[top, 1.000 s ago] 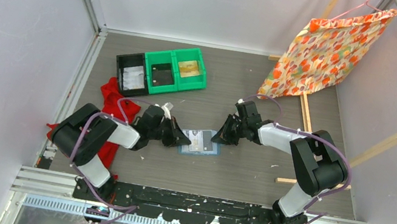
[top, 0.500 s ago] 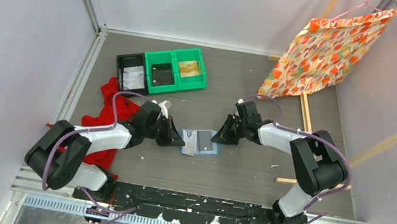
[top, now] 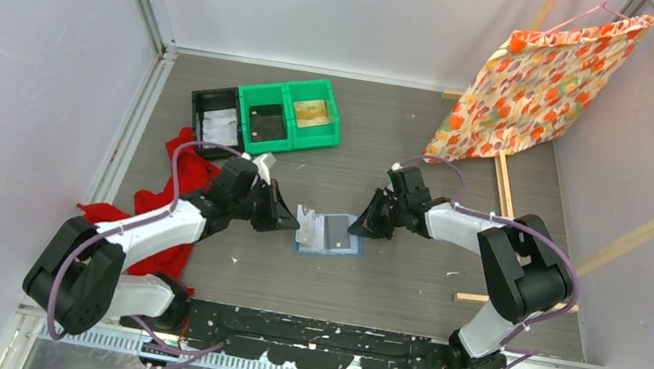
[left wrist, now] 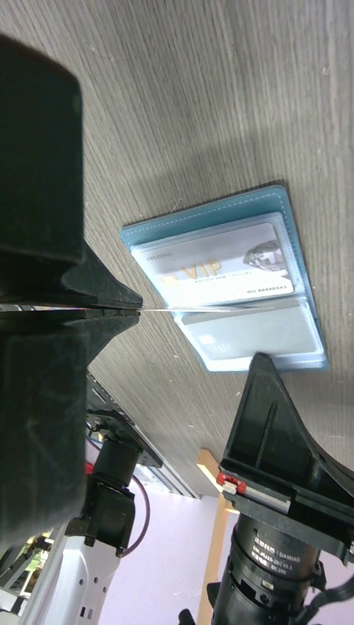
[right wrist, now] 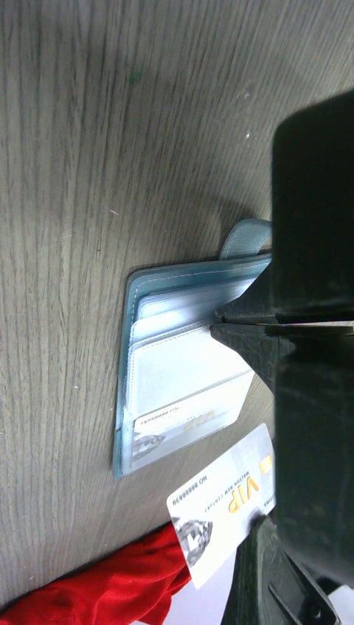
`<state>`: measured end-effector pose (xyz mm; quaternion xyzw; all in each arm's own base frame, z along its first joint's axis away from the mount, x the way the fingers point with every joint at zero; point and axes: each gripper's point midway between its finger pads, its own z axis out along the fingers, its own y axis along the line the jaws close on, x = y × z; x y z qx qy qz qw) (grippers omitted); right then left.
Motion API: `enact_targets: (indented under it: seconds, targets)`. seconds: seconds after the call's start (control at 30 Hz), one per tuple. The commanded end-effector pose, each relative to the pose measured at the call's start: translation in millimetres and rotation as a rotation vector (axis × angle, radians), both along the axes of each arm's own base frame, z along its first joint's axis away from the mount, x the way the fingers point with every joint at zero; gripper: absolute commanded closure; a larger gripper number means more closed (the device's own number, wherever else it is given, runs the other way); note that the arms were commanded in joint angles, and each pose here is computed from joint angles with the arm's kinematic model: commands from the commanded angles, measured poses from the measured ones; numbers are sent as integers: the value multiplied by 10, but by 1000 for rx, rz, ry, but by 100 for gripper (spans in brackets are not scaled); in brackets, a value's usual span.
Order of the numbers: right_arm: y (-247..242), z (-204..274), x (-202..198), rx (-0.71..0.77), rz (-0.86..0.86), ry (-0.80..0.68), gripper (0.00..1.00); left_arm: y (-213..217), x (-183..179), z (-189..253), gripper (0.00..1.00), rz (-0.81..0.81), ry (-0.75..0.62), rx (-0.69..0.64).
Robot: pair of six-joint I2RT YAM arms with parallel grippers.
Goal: Take the credit cards out of the card holder
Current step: Place the credit card in the storage box.
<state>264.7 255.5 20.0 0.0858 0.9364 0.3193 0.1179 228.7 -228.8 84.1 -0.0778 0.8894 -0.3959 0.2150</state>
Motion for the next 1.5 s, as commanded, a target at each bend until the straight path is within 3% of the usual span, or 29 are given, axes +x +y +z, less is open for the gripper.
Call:
enact_targets:
  seconds: [0.0,0.27,0.5,0.93,1.2,1.47]
  targets:
    - [-323,-417,-244,-177,-6,100,99,32,143,286,99,18,-73,-16]
    - [-322,-408,-245,-177,-3,98,99,272,309,572,100,93,-106,-14]
    - [-320,-406,-252,-175,0,99,99,725,580,884,99,237,-158,77]
    - [-328,-401,-251,-177,1,95,99,1555,1260,1207,100,634,-197,187]
    - [-331,-413,-247,-177,-5,97,99,2055,1477,1251,99,935,-190,269]
    - [-331,-430,-249,-168,-17,102,99,2374,1661,1238,99,1212,-229,212]
